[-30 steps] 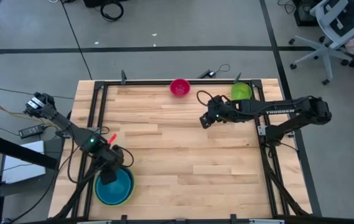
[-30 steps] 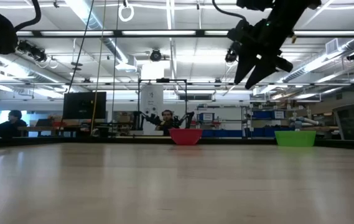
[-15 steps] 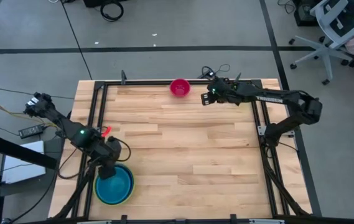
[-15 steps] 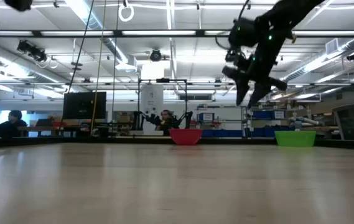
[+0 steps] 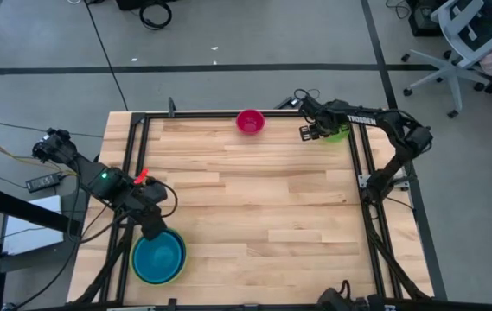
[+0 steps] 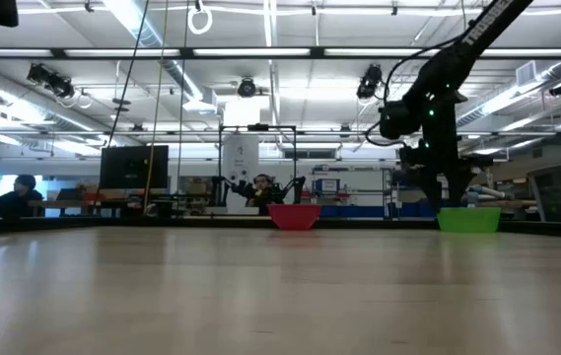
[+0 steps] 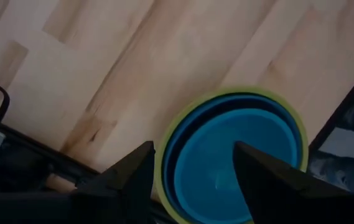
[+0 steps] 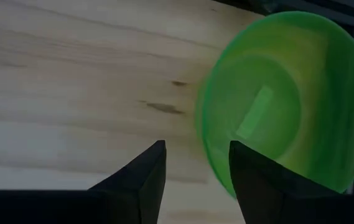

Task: Nest bowls inside each other
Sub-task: Stack the green bowl on top of the blue bowl, then stack the red bowl on top of the green bowl

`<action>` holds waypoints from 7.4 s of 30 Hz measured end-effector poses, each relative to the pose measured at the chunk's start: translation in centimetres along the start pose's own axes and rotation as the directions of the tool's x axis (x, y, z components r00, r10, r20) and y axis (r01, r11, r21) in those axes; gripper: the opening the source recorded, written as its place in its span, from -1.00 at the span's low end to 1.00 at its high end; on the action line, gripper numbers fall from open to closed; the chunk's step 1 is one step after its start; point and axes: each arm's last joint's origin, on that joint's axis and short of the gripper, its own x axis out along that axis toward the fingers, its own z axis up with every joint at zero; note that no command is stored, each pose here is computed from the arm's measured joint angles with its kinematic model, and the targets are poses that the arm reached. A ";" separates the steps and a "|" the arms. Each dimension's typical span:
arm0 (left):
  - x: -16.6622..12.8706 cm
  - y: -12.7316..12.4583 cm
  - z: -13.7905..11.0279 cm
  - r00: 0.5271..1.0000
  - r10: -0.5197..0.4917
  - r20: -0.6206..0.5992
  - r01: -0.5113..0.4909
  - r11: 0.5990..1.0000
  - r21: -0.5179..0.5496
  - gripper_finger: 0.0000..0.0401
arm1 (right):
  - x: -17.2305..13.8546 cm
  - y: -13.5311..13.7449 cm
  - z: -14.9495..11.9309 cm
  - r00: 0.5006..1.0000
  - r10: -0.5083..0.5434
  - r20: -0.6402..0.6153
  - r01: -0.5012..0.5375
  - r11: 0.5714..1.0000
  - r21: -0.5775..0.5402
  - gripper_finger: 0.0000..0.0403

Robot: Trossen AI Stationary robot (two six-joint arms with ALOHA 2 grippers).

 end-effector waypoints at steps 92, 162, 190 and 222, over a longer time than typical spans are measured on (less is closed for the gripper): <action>3.8 5.5 14.8 0.965 0.097 0.243 -0.130 0.984 0.125 -0.99 | -26.3 19.8 -15.4 0.341 0.792 0.506 -0.139 0.575 -0.807 -0.32; 2.7 3.3 0.0 0.878 0.219 0.426 -0.174 0.974 -0.141 -0.13 | -8.9 20.3 -0.2 0.780 0.576 0.247 -0.534 0.817 -0.219 -0.86; 1.9 4.5 11.6 0.644 0.199 0.739 -0.301 0.954 0.005 0.14 | -17.7 25.0 -10.7 0.485 0.688 0.540 -0.535 0.722 -0.439 -0.84; 4.9 0.2 0.2 0.968 -0.181 -0.173 0.246 0.815 0.524 -0.95 | -26.8 11.7 -8.7 0.496 0.774 0.393 -0.581 0.633 -0.512 0.18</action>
